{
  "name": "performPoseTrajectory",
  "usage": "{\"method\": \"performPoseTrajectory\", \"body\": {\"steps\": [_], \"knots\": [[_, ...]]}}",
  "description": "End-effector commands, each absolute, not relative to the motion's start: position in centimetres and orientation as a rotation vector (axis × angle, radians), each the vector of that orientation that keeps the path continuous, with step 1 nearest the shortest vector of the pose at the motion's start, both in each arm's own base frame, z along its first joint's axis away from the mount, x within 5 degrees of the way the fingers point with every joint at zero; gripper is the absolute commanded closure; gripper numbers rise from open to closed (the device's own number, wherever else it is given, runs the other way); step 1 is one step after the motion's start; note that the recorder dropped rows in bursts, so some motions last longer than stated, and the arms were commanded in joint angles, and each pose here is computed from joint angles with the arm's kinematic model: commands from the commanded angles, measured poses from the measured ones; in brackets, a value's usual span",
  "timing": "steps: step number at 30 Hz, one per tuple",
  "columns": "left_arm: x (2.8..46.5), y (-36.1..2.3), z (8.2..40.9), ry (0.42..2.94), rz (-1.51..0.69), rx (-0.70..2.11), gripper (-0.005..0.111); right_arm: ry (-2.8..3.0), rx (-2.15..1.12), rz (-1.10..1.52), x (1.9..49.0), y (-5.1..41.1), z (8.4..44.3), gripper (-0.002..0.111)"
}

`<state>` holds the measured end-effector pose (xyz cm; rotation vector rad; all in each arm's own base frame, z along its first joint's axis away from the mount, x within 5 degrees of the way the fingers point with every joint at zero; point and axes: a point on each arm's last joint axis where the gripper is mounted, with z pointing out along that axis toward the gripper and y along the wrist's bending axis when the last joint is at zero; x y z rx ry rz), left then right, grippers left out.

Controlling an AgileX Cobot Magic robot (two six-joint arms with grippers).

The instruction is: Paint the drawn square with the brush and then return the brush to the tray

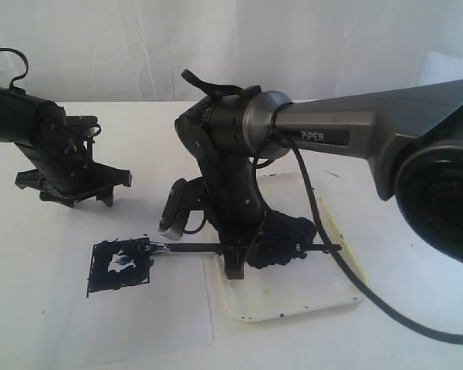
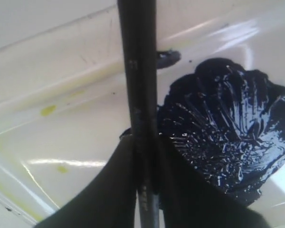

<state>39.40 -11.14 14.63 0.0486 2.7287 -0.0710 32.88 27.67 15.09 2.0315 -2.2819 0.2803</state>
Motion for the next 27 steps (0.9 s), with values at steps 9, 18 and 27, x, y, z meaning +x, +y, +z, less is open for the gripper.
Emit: {"method": "performPoseTrajectory", "body": {"steps": [9, 18, 27], "knots": [[38.9, -11.0, 13.7, 2.792, -0.034, 0.057, 0.038, -2.107, 2.200, 0.183, 31.3, 29.3, 15.0, 0.108], [38.9, -11.0, 13.7, 2.791, -0.035, 0.058, 0.038, -2.151, 2.159, 0.266, 31.3, 29.3, 15.0, 0.108], [38.9, -11.0, 13.7, 2.791, -0.035, 0.058, 0.038, -2.258, 2.054, 0.428, 32.1, 28.7, 15.2, 0.108]]}}
